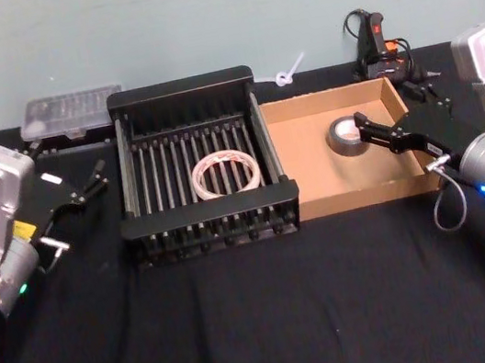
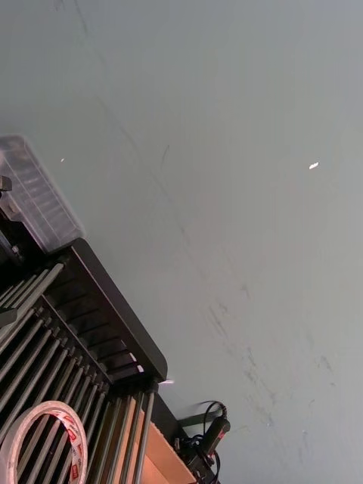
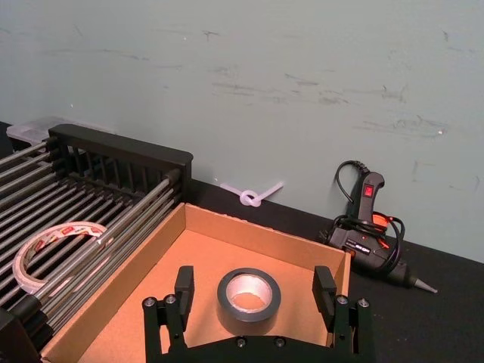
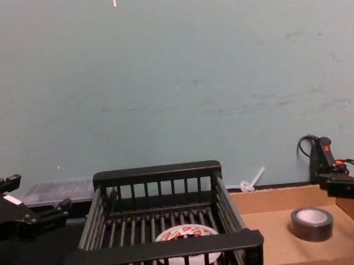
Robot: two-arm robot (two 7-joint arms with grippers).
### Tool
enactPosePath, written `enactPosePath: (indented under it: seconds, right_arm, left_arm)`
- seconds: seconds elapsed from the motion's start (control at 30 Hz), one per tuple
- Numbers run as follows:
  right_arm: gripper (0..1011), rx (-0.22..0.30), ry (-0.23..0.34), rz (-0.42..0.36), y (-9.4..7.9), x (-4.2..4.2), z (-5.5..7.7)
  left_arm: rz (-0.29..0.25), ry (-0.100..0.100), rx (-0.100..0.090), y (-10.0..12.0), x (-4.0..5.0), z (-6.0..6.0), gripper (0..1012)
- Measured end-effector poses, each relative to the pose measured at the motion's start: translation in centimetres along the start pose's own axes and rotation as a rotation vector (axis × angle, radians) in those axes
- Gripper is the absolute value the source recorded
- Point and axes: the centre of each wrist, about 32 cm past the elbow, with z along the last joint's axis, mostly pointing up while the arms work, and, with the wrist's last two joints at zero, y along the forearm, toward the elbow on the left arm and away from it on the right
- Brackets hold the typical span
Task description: Pick up the white tape and place it into the black box , Pick up the silver tape and place it into the brown box.
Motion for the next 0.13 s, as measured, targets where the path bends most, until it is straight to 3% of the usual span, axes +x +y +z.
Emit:
enactPosePath:
  seconds: [0.13]
  right_arm:
    - [1000,0.000,0.000,0.000,0.00,0.00,0.00]
  left_arm:
    - [0.000,0.000,0.000,0.00,0.00,0.00,1001]
